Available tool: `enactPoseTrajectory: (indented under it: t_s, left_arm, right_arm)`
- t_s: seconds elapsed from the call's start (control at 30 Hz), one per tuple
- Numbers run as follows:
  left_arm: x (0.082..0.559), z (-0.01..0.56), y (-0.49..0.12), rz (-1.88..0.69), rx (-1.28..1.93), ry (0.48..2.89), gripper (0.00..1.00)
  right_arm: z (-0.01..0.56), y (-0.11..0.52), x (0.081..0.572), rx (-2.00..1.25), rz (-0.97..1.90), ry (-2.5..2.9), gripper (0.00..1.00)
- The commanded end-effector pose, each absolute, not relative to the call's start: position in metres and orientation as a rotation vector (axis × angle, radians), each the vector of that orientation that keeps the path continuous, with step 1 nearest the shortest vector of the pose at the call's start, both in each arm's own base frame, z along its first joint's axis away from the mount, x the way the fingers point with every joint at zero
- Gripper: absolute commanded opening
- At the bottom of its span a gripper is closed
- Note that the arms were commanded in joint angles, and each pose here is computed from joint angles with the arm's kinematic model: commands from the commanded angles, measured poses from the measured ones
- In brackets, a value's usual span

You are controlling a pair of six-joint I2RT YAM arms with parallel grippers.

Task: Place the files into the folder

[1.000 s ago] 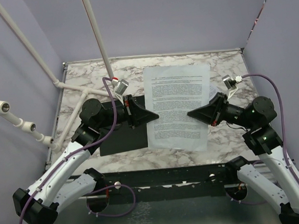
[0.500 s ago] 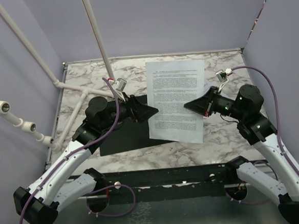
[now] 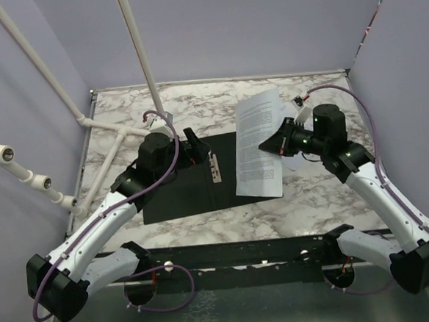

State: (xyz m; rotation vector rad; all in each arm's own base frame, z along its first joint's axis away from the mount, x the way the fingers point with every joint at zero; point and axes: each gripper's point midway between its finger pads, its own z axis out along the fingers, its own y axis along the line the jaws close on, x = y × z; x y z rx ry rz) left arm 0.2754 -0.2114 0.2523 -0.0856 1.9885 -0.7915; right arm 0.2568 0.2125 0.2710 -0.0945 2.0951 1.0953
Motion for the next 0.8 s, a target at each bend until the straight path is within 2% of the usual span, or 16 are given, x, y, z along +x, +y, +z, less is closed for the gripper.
enactPoseTrajectory:
  t_s: [0.0, 0.4, 0.77]
  left_arm:
    - [0.29, 0.208, -0.19, -0.588, -0.191, 2.089, 0.99]
    - [0.305, 0.138, -0.181, -0.401, -0.224, 2.24, 0.99]
    - [0.313, 0.098, -0.172, -0.397, -0.372, 2.277, 0.99]
  right_arm:
    - [0.253, 0.214, 0.271, -0.072, 1.047, 2.162, 0.0]
    - [0.207, 0.239, 0.297, -0.03, 1.155, 2.251, 0.0]
    - [0.176, 0.26, 0.31, 0.035, 1.288, 2.301, 0.0]
